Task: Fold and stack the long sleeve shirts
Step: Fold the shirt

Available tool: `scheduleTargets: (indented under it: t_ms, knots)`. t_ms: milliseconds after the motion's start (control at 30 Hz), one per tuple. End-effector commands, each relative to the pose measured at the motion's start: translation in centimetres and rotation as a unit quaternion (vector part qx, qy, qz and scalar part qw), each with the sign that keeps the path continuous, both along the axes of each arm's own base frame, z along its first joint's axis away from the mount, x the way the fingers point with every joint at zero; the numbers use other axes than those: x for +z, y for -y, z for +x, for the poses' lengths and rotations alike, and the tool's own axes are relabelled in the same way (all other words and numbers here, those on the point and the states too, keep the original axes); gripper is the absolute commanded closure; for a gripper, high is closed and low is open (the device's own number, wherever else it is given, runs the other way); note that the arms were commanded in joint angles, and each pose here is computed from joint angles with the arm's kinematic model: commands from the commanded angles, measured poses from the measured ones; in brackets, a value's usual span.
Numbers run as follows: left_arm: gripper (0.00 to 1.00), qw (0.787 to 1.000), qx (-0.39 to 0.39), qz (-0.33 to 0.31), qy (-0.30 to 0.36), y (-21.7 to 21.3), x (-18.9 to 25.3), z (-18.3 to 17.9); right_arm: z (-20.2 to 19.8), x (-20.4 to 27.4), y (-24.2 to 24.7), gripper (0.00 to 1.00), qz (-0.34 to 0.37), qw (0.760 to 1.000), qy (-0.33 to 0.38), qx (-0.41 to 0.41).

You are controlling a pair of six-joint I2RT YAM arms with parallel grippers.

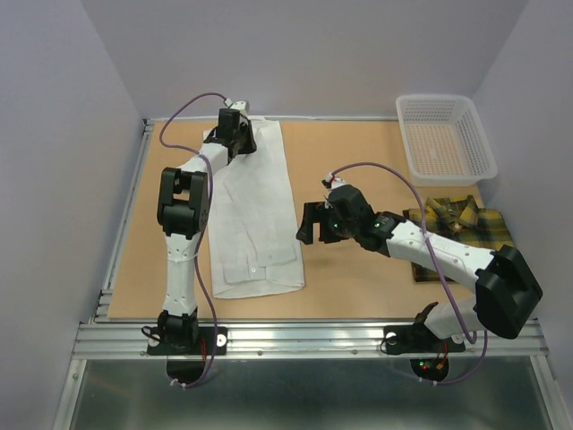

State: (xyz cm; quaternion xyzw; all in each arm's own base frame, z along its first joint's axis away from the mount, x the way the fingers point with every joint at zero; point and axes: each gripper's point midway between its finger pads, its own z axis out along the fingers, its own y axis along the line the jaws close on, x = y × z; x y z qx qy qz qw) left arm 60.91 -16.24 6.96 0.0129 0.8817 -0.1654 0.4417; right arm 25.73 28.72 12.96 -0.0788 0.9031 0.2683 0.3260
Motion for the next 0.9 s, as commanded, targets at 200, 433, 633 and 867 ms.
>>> scheduleTargets:
  t_ms: [200,433,633,867]
  knots:
    - [0.59,0.998,0.054,0.007,0.013,-3.4,1.4,1.8,-0.2,-0.1,0.0,0.1,0.003,1.0,0.002,0.0]
    - [0.42,0.993,0.113,0.021,0.012,-5.7,3.6,1.9,-0.3,0.1,-0.1,0.1,0.005,1.0,0.002,0.0]
    - [0.38,0.984,0.172,-0.009,0.04,-6.8,9.0,1.7,-0.3,0.1,-0.1,0.1,0.007,1.0,0.001,-0.002]
    - [0.57,0.988,0.123,-0.098,0.003,-3.1,8.3,-0.1,-0.5,-0.1,0.1,0.1,0.008,1.0,-0.003,-0.006]
